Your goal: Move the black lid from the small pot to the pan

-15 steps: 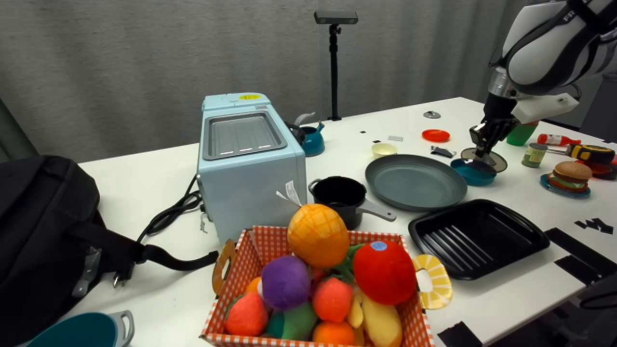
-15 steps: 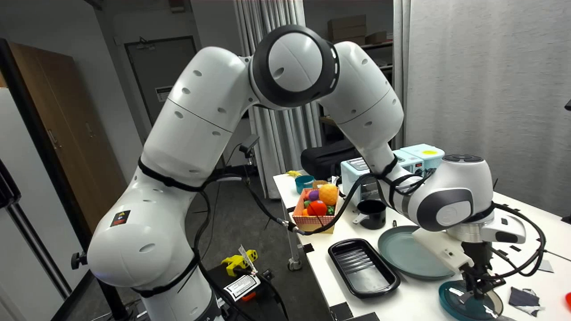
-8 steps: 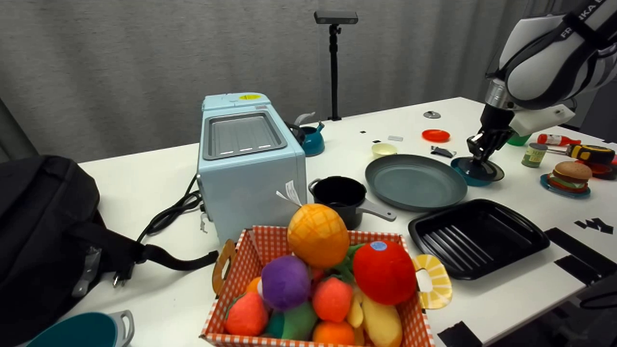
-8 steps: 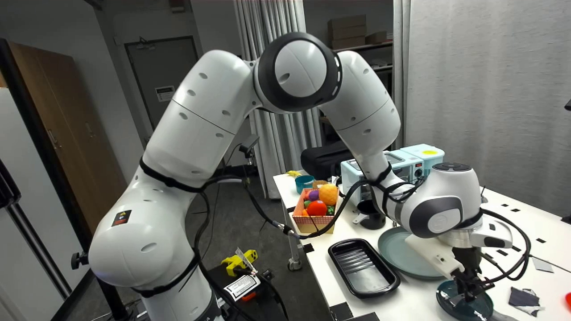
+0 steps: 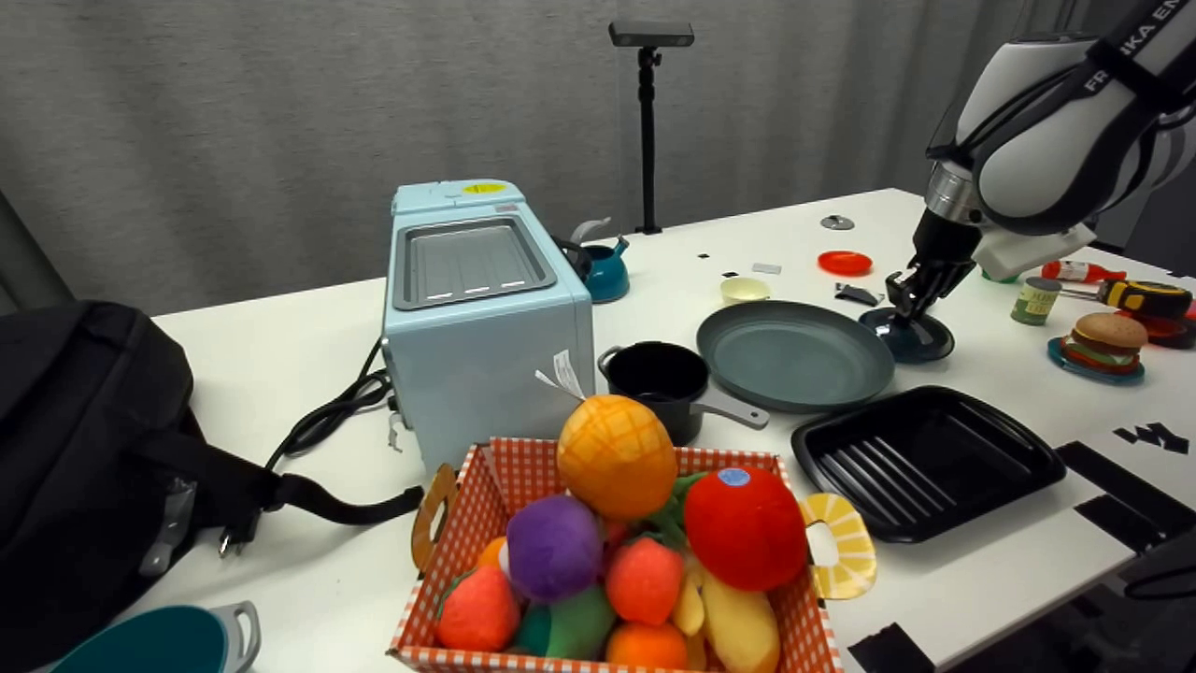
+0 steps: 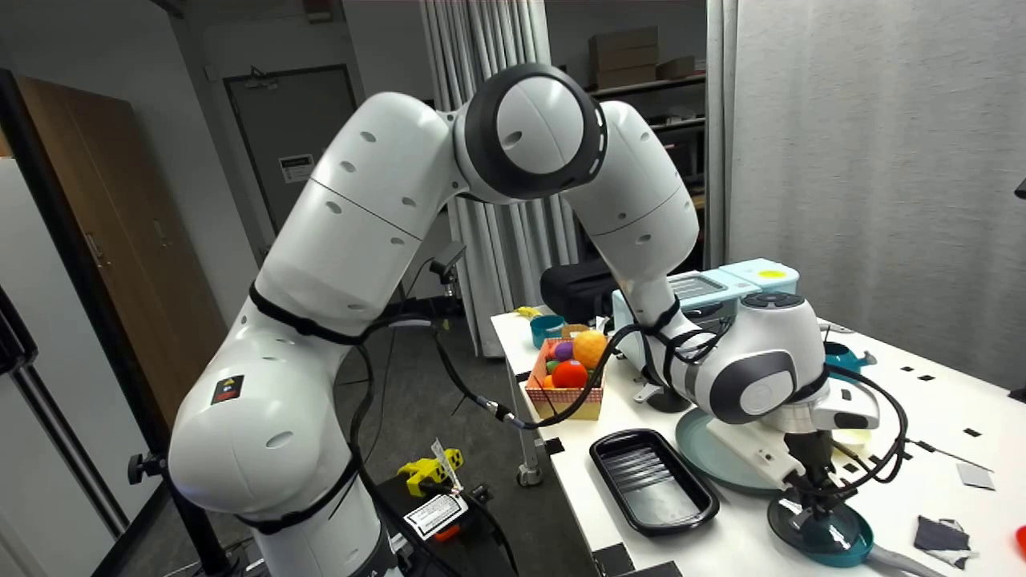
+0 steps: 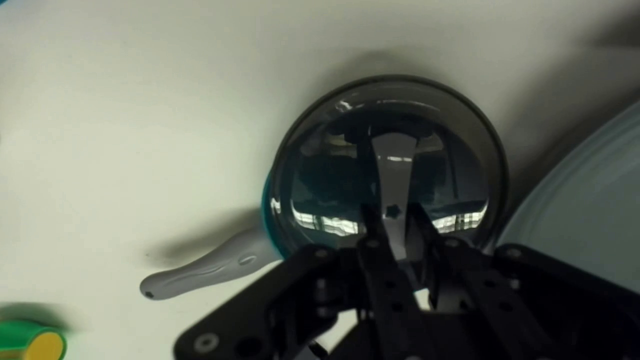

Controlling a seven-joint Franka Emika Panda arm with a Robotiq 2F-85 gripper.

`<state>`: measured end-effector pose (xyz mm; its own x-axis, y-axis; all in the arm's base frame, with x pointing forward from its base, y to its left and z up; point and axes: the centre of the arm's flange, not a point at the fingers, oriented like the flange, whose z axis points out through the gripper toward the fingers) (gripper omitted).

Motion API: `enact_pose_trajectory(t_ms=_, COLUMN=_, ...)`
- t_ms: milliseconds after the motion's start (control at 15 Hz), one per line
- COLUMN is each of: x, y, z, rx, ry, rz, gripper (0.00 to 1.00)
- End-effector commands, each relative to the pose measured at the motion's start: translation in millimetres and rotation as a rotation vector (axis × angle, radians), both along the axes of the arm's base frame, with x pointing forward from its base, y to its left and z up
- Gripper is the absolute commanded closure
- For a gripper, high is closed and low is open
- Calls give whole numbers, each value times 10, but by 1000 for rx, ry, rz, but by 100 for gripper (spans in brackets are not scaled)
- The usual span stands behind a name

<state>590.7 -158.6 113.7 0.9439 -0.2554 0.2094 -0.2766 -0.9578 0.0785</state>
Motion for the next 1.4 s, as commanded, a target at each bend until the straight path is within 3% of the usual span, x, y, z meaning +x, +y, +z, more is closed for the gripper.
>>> enact_pose_trajectory(t_ms=0, x=-35, y=154, z=-89, rx=-12, ry=-24, rz=-3, gripper=96)
enact_pose_trajectory(t_ms=933, x=268, y=-4, z=158, rx=-10, ry=-30, rz=-69, gripper=96)
enact_pose_trajectory(t_ms=1000, x=284, y=-29, z=157, rx=-19, ry=-21, rz=-74, gripper=90)
enact_pose_trajectory(t_ms=1067, x=292, y=-57, z=163, rx=-23, ry=-14, rz=-74, gripper=59)
enact_pose_trajectory(t_ms=1200, x=300, y=-114, z=177, rx=-29, ry=-4, rz=-76, gripper=51)
enact_pose_trajectory(t_ms=1333, x=315, y=-162, z=193, rx=-30, ry=5, rz=-81, gripper=35)
